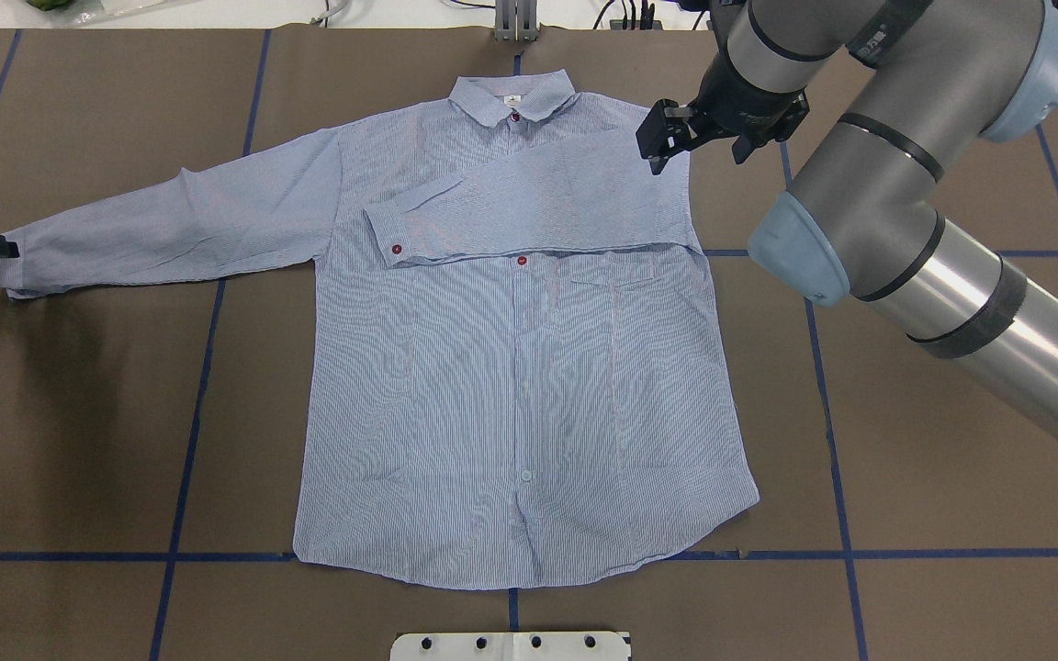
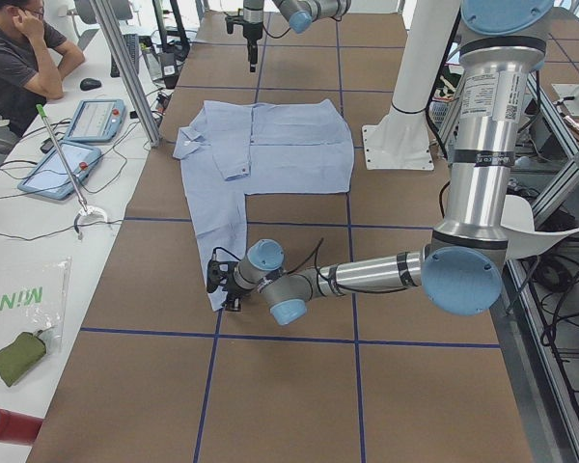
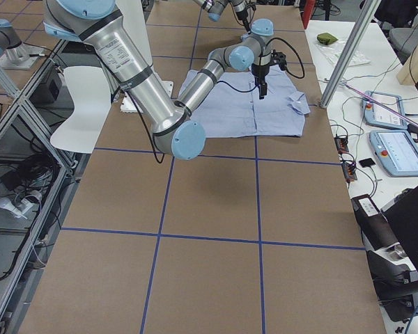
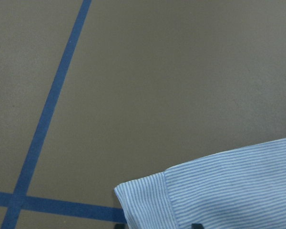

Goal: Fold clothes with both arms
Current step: 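Raise the right gripper away while the left gripper grasps the other sleeve cuff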

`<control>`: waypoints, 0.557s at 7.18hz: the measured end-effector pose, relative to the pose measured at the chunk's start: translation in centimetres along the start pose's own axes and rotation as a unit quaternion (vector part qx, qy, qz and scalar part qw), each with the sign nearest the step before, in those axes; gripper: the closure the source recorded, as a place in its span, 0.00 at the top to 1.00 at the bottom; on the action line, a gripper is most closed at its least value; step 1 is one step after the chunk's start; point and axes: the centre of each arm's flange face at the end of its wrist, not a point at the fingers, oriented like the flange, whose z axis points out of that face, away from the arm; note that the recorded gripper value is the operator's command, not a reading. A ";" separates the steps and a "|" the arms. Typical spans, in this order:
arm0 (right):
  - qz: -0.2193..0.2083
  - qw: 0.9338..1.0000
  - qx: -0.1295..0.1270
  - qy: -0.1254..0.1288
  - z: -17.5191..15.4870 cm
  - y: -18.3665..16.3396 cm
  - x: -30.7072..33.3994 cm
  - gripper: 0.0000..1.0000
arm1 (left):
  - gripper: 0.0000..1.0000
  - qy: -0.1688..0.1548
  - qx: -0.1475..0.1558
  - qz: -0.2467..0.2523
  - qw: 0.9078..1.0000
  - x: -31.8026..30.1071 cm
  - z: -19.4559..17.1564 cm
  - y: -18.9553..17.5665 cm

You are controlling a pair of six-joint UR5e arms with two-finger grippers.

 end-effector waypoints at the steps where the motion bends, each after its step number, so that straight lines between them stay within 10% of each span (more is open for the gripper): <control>1: 0.000 1.000 0.000 0.000 0.0 0.0 0.0 0.99 | 0.31 0.000 -0.001 0.000 1.000 0.0 0.0 0.0; 4: 0.001 1.000 -0.001 0.001 0.2 0.1 0.1 0.99 | 0.11 0.004 -0.002 0.001 1.000 0.2 0.0 0.1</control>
